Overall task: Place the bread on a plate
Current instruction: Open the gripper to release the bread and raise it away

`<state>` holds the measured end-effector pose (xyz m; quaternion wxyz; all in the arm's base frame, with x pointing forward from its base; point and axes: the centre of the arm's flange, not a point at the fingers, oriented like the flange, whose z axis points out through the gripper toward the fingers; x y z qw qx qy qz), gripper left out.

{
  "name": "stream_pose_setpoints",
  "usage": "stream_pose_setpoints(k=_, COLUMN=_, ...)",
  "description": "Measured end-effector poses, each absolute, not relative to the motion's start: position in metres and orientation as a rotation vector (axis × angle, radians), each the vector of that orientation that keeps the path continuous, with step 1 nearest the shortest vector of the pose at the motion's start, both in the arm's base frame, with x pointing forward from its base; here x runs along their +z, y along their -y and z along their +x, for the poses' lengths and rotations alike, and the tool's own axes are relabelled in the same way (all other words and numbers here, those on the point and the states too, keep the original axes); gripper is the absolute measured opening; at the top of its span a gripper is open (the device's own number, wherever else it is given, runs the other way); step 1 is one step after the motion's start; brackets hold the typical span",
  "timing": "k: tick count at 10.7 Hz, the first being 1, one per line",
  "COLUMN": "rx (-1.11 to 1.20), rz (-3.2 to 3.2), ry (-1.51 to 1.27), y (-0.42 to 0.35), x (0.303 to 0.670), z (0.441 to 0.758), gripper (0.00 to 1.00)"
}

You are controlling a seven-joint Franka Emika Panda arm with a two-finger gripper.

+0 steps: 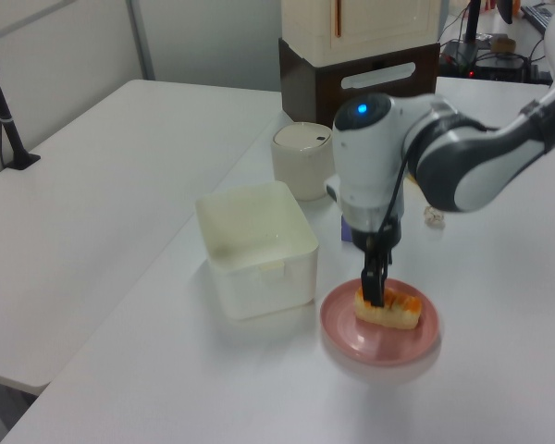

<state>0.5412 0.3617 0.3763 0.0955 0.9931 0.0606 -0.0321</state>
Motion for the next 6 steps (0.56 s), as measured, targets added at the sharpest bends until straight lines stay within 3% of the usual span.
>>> stream_pose_setpoints(k=2, rx=-0.147, rz=2.921, ry=-0.154, y=-0.32, x=0.415, z=0.551, gripper=1.0)
stream_pose_setpoints(k=6, rx=-0.064, rz=3.003, ry=0.106, y=-0.144, x=0.511, z=0.594, gripper=1.0)
